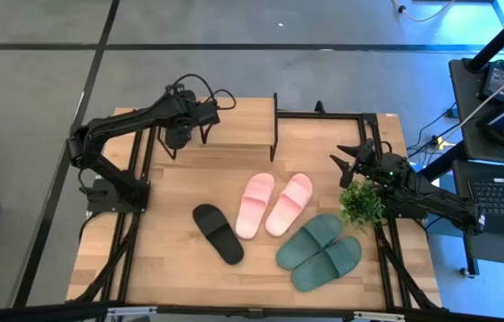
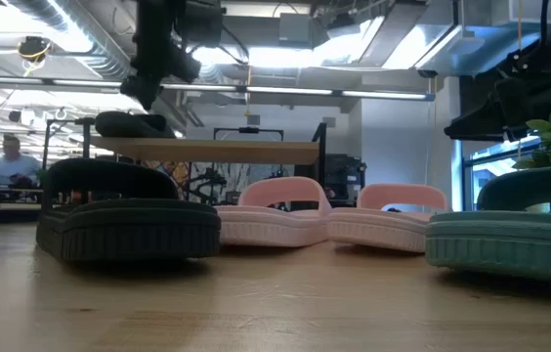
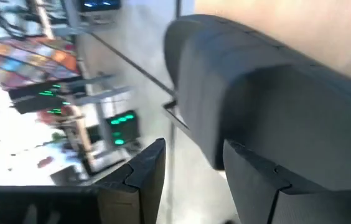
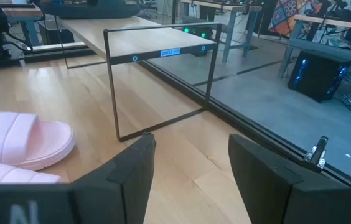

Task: Pick and place slides into the shelf
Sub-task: Put the left black slide on the shelf, then put the black slide on the shelf

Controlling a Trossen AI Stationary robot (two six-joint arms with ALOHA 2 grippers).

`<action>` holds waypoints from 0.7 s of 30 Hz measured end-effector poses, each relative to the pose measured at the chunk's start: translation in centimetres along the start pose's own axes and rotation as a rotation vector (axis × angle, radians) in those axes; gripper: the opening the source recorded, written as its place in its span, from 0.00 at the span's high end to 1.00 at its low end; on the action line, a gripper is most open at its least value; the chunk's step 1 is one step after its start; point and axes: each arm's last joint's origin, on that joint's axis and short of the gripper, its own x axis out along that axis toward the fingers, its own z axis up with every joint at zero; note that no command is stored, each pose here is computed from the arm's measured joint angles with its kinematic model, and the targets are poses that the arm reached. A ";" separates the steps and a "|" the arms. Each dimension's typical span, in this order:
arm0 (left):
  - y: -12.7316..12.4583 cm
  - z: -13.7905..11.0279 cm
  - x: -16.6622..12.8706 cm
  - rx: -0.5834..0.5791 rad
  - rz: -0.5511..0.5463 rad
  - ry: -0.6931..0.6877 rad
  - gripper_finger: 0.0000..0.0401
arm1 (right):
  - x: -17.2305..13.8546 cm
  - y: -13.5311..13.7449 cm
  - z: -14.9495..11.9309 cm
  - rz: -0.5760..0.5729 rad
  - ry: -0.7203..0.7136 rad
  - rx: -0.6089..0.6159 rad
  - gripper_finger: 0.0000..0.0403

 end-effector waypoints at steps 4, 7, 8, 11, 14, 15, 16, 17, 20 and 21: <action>0.3 -0.7 -2.4 -0.104 -0.172 -0.028 0.62 | 0.0 0.0 0.0 0.000 0.000 -0.002 0.49; 0.8 -1.1 -4.8 -0.218 -0.336 -0.065 0.62 | 0.0 0.0 0.0 0.000 0.000 -0.005 0.49; 1.0 -1.1 -5.6 -0.258 -0.390 -0.089 0.62 | 0.0 0.0 0.0 0.000 0.000 -0.012 0.49; 1.5 -1.7 -8.1 -0.348 -0.593 -0.178 0.62 | 0.0 0.0 0.0 0.000 0.000 -0.050 0.49; 1.5 -2.1 -10.2 -0.416 -0.805 -0.239 0.62 | 0.0 0.0 0.0 -0.001 0.000 -0.062 0.49; 1.3 -2.1 -10.8 -0.440 -0.859 -0.247 0.62 | 0.0 0.0 0.0 -0.002 0.000 -0.067 0.49; 1.1 -2.2 -11.3 -0.458 -0.904 -0.261 0.62 | 0.0 0.0 0.0 -0.001 0.000 -0.067 0.49; 0.9 -2.3 -11.8 -0.468 -0.940 -0.274 0.62 | 0.0 0.0 0.0 -0.002 0.000 -0.076 0.49; 0.1 -2.5 -13.1 -0.465 -0.998 -0.287 0.62 | 0.0 0.0 0.0 -0.004 0.000 -0.085 0.49; -0.4 -2.4 -13.4 -0.470 -1.017 -0.287 0.62 | 0.0 0.0 0.0 -0.005 0.000 -0.085 0.49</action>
